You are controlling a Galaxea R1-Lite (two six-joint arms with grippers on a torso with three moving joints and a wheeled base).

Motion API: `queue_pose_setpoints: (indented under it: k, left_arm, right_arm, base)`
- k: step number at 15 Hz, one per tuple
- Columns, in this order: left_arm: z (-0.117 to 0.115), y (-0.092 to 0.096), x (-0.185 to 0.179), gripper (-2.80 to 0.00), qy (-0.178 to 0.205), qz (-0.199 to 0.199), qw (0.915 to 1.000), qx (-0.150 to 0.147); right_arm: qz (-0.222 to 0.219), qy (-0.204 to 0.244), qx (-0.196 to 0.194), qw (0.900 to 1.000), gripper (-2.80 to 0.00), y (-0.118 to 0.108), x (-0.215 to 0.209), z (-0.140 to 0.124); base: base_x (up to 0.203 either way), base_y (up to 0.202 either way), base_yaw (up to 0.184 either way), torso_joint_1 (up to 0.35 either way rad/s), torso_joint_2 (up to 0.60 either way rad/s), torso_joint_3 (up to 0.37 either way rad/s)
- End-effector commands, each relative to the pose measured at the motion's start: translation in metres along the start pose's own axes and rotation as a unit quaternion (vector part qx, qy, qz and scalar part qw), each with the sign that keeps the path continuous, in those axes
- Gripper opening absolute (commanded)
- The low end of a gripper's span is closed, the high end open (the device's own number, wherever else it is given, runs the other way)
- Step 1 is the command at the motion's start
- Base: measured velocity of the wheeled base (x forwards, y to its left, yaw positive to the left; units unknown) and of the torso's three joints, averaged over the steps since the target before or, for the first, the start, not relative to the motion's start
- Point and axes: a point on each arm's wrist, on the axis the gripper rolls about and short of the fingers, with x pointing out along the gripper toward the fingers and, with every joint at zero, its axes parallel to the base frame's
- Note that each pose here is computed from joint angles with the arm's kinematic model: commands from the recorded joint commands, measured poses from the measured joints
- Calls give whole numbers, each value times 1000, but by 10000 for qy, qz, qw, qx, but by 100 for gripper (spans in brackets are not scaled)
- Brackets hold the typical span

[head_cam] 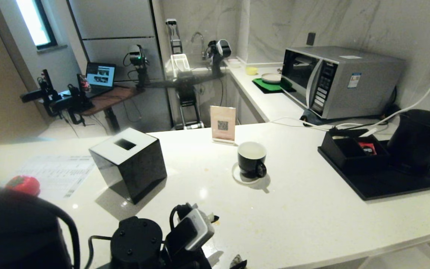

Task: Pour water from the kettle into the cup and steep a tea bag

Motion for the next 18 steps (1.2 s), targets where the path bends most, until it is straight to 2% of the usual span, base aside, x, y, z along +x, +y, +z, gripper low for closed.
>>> queue_pose_setpoints:
  k: [1,4,18]
  left_arm:
    - [-6,-4,12,0,68,-90,9999,18]
    - [-10,-4,21,0,-47,-99,9999,25]
    - [-13,-6,21,0,2,-125,9999,20]
  right_arm:
    - [2,-1,-3,10000,-280,0,0,0]
    - [-5,7,-3,10000,-280,0,0,0]
    - [-1,7,-3,10000,-280,0,0,0]
  base:
    - [0,0,0,0,0,0]
    - [0,0,0,0,0,0]
    - [0,0,0,0,0,0]
